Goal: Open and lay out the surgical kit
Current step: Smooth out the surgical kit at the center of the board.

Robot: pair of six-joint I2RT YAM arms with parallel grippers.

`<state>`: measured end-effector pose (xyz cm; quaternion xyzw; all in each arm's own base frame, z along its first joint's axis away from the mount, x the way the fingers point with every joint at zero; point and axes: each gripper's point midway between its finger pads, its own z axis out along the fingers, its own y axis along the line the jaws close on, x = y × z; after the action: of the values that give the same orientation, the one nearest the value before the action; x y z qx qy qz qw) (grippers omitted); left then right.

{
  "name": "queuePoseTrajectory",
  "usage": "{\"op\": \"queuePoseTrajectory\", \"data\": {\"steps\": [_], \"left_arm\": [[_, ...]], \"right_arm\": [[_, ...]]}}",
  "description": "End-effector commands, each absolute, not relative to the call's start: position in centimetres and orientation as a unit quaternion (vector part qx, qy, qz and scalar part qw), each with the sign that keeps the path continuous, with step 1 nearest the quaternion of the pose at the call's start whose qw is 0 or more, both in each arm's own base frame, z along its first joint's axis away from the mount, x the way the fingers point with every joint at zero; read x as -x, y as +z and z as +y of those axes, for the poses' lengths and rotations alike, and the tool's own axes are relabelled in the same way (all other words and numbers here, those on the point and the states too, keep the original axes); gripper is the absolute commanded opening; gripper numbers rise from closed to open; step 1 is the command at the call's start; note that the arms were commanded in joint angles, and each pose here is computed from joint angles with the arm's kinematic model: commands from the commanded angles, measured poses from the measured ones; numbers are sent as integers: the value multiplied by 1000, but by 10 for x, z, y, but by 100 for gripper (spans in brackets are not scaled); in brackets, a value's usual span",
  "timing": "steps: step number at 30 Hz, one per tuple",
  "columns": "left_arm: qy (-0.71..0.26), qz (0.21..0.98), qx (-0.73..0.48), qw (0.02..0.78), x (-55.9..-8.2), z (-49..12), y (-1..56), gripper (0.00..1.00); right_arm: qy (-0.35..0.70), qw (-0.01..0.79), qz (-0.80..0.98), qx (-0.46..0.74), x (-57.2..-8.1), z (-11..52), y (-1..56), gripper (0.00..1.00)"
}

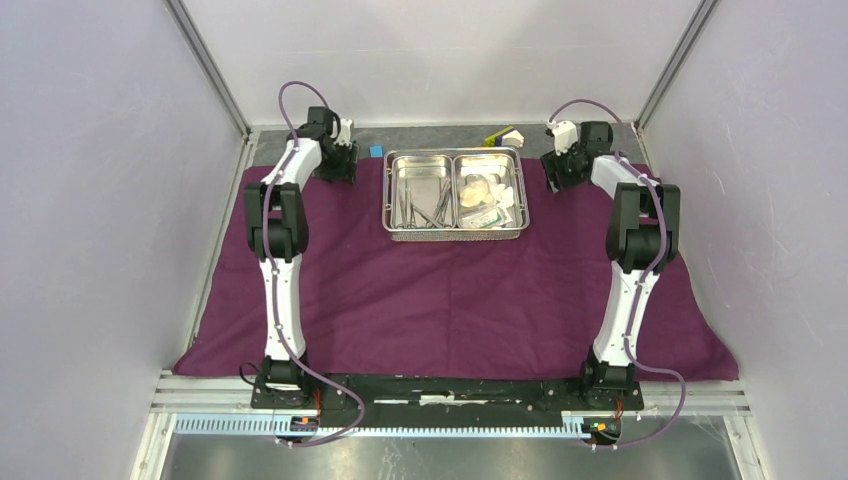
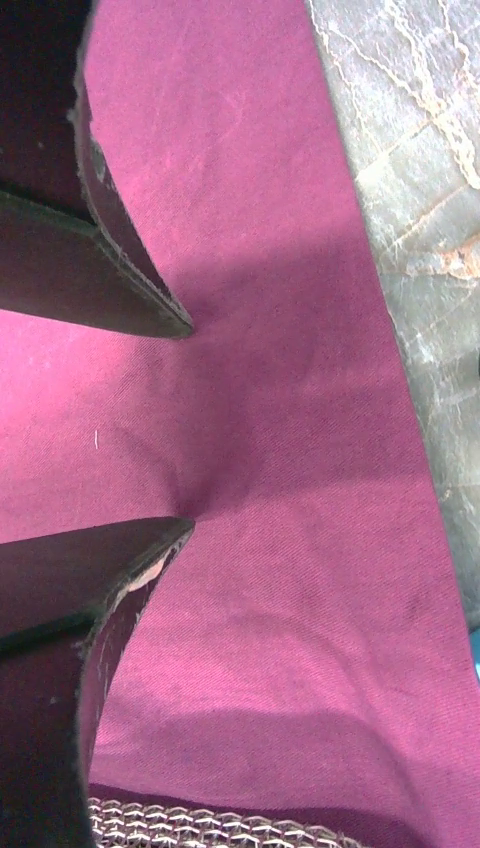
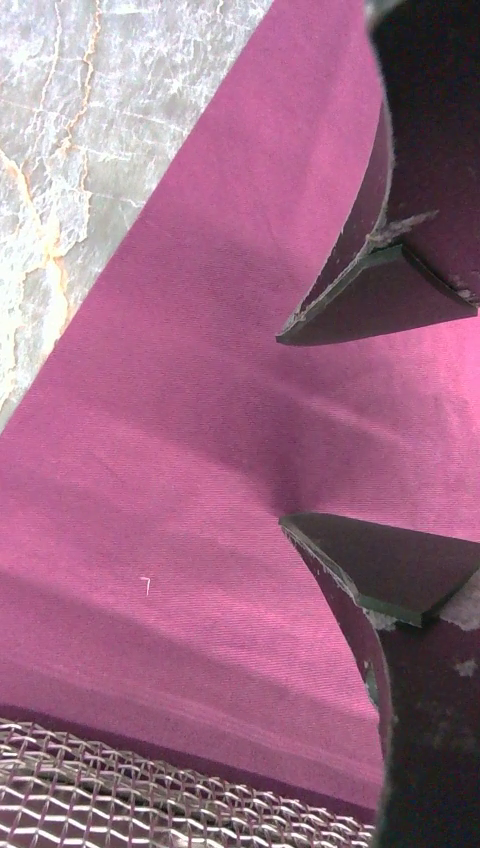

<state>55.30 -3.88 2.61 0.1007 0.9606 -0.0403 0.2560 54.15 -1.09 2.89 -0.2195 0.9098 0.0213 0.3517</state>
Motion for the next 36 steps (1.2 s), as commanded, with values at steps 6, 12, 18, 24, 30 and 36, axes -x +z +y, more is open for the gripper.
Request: {"op": "queuePoseTrajectory", "data": {"steps": [6, 12, 18, 24, 30, 36], "left_arm": [[-26, 969, -100, 224, -544, -30, 6, 49], [-17, 972, -100, 213, -538, -25, -2, 32], [-5, 972, -100, 213, -541, -21, -4, 6], [7, 972, -95, 214, -548, -16, -1, 2], [22, 974, -77, 211, -554, -4, 1, 2], [18, 975, -63, 215, -564, 4, 5, 2]], "right_arm": [[13, 351, 910, 219, -549, -16, 24, 45], [8, 346, 913, 216, -550, -18, 18, 22], [-9, 345, 914, 214, -553, -24, 17, 1], [-29, 345, 914, 211, -565, -32, 20, 0], [-40, 344, 914, 211, -576, -37, 19, 0], [-49, 336, 916, 215, -573, -40, 15, 0]]}}
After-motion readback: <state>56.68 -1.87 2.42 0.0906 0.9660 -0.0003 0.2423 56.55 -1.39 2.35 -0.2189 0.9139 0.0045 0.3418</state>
